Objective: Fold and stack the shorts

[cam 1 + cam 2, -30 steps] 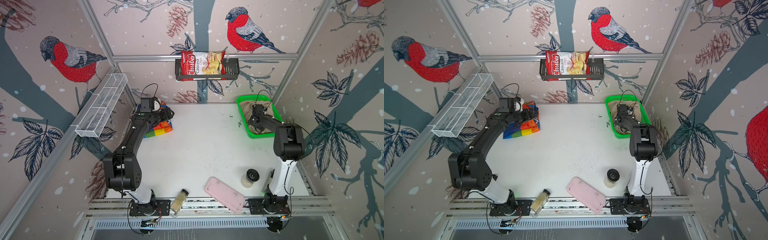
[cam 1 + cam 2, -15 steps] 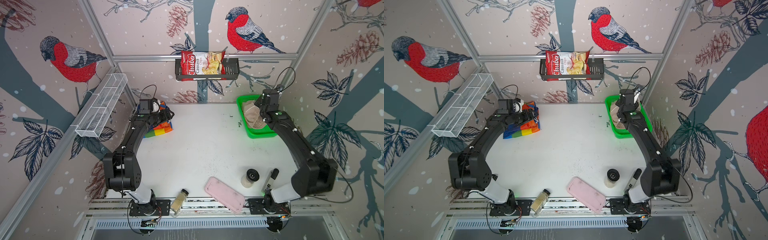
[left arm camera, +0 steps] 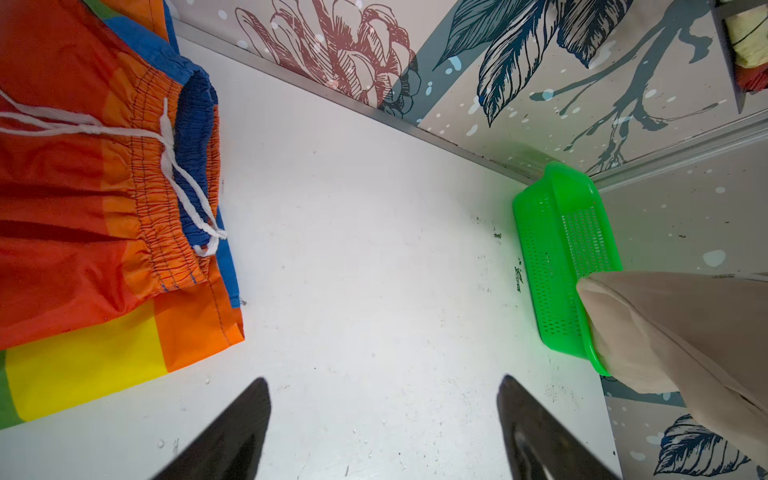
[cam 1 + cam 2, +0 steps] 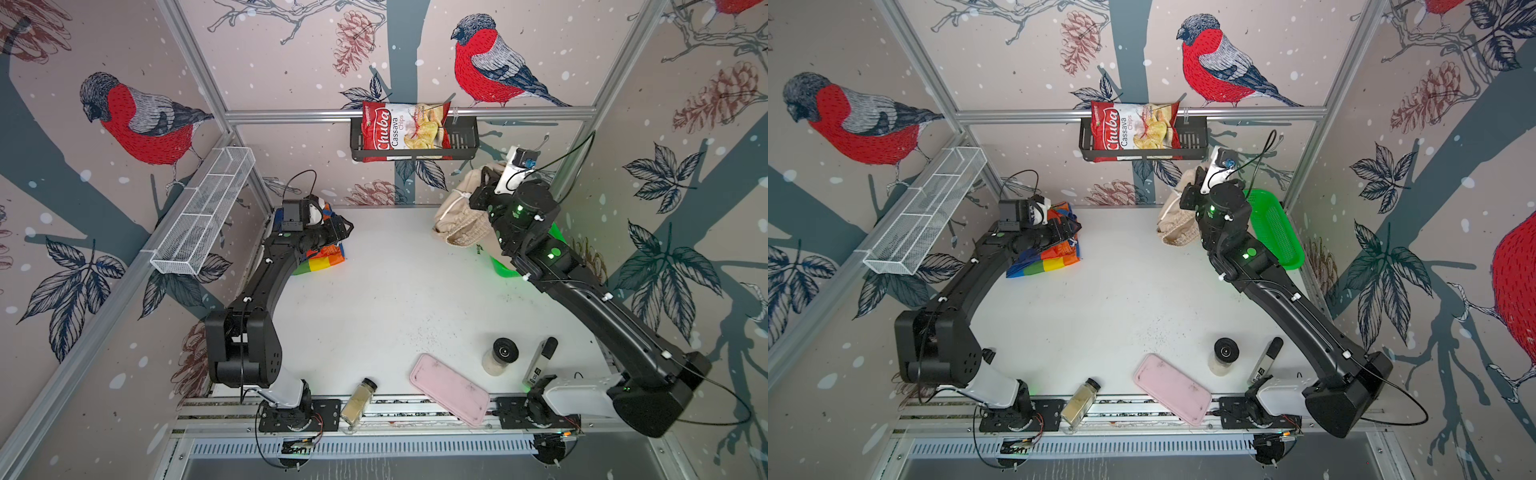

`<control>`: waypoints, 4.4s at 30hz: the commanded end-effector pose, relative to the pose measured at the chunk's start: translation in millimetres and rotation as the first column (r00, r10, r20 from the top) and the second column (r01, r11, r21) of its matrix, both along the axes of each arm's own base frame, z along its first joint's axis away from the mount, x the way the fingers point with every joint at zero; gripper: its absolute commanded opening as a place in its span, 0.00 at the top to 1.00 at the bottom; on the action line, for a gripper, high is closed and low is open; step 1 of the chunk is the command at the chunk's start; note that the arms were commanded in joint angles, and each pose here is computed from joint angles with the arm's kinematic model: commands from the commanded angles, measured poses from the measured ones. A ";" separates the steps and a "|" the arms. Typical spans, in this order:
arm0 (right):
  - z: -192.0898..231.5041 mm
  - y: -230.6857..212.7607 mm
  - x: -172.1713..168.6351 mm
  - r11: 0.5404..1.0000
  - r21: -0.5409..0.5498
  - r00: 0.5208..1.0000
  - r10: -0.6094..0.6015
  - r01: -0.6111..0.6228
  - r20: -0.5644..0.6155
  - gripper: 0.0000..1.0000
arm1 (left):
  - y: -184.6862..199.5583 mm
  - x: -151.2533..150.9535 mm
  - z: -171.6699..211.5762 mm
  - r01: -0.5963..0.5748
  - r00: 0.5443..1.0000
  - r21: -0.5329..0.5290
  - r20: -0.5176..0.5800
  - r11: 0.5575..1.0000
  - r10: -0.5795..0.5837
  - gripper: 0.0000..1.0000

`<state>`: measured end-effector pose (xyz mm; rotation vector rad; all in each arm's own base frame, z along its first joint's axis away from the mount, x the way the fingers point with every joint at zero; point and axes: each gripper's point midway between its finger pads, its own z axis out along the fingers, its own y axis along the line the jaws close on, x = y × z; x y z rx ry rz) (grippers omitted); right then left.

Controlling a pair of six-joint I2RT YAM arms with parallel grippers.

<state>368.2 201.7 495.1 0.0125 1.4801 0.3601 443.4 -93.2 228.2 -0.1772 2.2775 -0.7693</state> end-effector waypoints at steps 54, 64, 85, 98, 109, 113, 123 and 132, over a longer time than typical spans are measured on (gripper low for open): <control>-324.6 80.4 111.2 0.842 0.215 0.528 0.487 -0.494 -0.695 1.00 | -230.6 -77.5 -30.8 0.555 0.832 0.031 -0.013 0.831 -0.555 0.12; -227.3 108.2 70.4 0.761 0.323 0.535 0.632 -0.562 -0.560 1.00 | -245.6 -89.5 -2.1 0.587 0.805 0.061 0.065 0.807 -0.590 0.17; -200.4 -80.0 60.5 0.991 0.119 0.832 0.010 0.067 -0.554 0.68 | -277.7 -27.8 -87.2 0.394 0.916 0.275 -0.195 0.877 -0.351 0.13; -165.5 -138.2 12.3 0.972 0.100 0.903 -0.156 0.212 -0.400 0.55 | -318.4 23.5 -148.4 0.303 0.940 0.286 -0.248 0.909 -0.235 0.13; -187.6 -135.1 16.7 0.979 0.093 0.889 -0.122 0.181 -0.442 0.53 | -333.7 31.2 -159.0 0.346 0.930 0.255 -0.220 0.903 -0.295 1.00; -191.9 -135.9 16.6 0.981 0.084 0.885 -0.122 0.178 -0.450 0.53 | -341.7 14.2 -123.6 0.529 0.848 0.301 -0.180 0.793 -0.498 1.00; -198.3 -130.1 20.9 0.980 0.126 0.884 -0.082 0.156 -0.461 0.53 | -303.6 -96.4 -33.9 0.766 0.559 0.493 -0.191 0.414 -0.807 1.00; -205.4 -125.8 25.0 0.979 0.144 0.877 -0.061 0.147 -0.477 0.50 | -230.5 -111.0 -107.7 0.695 0.685 0.599 -0.384 0.398 -0.619 0.61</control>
